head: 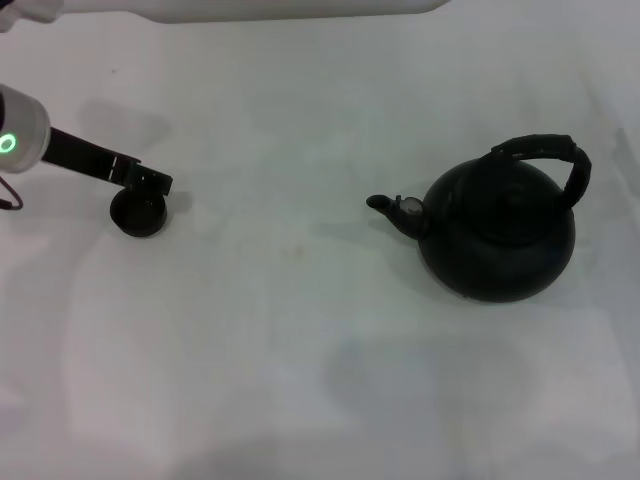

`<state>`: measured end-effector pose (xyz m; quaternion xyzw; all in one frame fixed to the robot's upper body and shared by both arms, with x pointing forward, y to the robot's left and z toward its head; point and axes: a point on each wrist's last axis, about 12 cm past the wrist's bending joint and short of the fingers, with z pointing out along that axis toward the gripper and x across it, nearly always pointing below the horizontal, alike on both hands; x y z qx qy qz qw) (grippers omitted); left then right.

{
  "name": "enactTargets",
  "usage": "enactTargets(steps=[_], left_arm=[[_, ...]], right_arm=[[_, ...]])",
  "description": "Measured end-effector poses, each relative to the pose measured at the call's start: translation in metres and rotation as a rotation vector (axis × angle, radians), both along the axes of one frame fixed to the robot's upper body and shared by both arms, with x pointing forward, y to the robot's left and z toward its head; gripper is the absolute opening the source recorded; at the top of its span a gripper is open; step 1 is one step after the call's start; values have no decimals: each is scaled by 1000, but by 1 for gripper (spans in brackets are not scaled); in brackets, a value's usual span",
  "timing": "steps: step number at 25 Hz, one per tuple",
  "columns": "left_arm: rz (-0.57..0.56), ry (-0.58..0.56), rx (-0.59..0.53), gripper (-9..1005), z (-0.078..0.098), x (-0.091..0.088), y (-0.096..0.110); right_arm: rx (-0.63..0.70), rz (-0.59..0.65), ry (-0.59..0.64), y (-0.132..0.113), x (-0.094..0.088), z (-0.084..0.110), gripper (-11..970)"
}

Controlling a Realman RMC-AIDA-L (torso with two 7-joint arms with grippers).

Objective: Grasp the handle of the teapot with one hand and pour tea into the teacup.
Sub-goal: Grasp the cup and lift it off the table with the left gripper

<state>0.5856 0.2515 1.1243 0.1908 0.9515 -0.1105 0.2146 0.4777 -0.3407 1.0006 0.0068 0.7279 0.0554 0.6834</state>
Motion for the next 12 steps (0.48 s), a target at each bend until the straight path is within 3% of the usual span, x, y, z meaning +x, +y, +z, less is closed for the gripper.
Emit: enactTargets(steps=[12], left_arm=[[5,2,17,888,-3,0,2]], right_arm=[[1,3,-4,1,2,1,861]])
